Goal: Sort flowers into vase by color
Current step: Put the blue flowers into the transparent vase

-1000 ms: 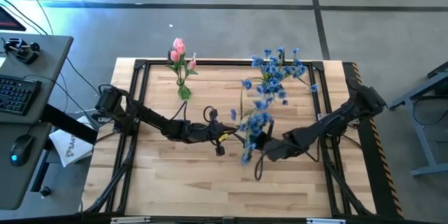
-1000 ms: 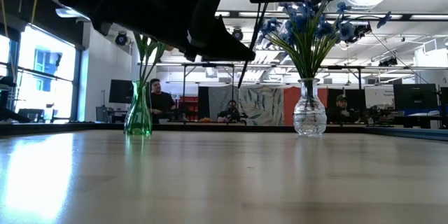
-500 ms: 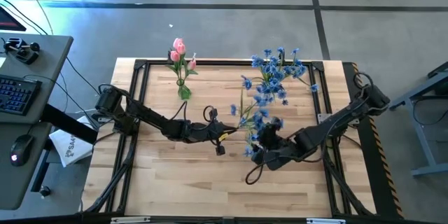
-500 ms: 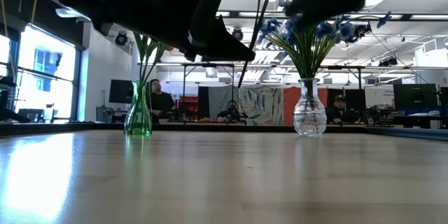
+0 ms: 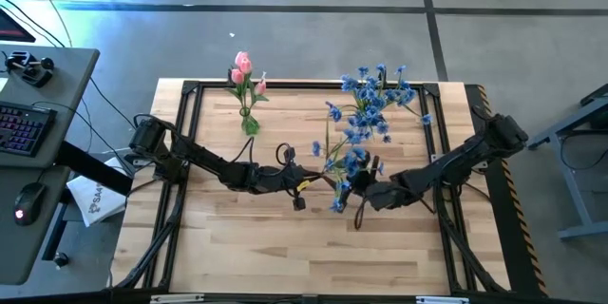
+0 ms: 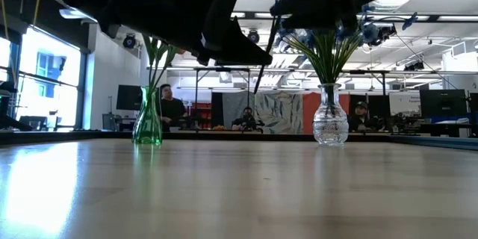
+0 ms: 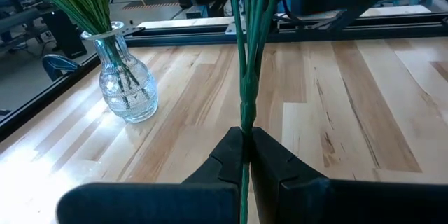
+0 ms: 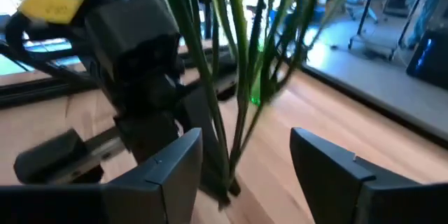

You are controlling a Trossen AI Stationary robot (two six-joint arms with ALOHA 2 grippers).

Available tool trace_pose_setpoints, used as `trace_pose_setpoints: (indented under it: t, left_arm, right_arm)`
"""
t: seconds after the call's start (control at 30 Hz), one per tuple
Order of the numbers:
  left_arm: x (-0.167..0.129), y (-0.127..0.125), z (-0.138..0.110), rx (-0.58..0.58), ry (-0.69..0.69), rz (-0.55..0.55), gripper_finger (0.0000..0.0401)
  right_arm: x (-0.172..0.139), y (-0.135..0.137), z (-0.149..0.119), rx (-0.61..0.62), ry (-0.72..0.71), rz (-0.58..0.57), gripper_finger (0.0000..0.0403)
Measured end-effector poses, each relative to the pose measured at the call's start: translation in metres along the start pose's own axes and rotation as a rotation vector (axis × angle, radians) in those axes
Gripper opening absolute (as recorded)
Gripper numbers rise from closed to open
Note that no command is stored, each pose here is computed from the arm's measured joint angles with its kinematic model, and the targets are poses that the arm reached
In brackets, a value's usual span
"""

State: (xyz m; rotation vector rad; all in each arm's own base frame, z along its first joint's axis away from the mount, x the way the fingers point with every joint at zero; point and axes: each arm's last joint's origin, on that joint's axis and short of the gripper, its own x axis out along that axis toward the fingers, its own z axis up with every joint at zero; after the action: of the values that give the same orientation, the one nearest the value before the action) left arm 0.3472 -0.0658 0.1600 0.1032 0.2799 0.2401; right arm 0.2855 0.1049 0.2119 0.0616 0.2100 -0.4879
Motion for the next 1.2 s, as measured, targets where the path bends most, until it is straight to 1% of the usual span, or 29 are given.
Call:
trace_pose_setpoints:
  t: [0.2, 0.6, 0.63, 0.77, 0.87, 0.97, 1.07, 1.13, 1.2]
  left_arm:
    - [0.0, 0.0, 0.0, 0.0, 0.0, 0.0, 0.0]
    - [0.0, 0.0, 0.001, -0.001, -0.003, 0.002, 0.0]
    - [0.0, 0.0, 0.001, -0.002, -0.003, 0.002, 0.0]
    - [0.0, 0.0, 0.0, -0.028, -0.002, 0.002, 0.0003]
    - [0.0, 0.002, -0.003, -0.043, 0.036, 0.006, 0.0019]
    - [0.0, 0.003, -0.016, -0.028, 0.127, 0.008, 0.0044]
    - [0.001, 0.005, -0.014, -0.051, 0.128, 0.016, 0.0066]
    - [0.0, 0.005, -0.017, -0.056, 0.148, 0.018, 0.0075]
    - [0.0, 0.005, -0.018, -0.053, 0.155, 0.018, 0.0081]
  right_arm:
    - [0.002, 0.002, 0.01, -0.042, -0.053, 0.009, 0.0168]
    - [0.001, 0.008, 0.024, -0.105, -0.086, 0.011, 0.0012]
    - [0.0, 0.009, 0.024, -0.111, -0.087, 0.001, 0.0008]
    - [-0.007, 0.008, 0.025, -0.126, -0.08, -0.055, 0.001]
    - [-0.018, -0.003, 0.03, -0.129, -0.038, -0.095, 0.0004]
    - [-0.031, -0.023, 0.035, -0.117, 0.006, -0.215, 0.0004]
    - [-0.043, -0.048, 0.034, -0.133, 0.058, -0.324, 0.0002]
    - [-0.049, -0.063, 0.038, -0.115, 0.058, -0.389, 0.0002]
    - [-0.053, -0.075, 0.04, -0.132, 0.065, -0.439, 0.0002]
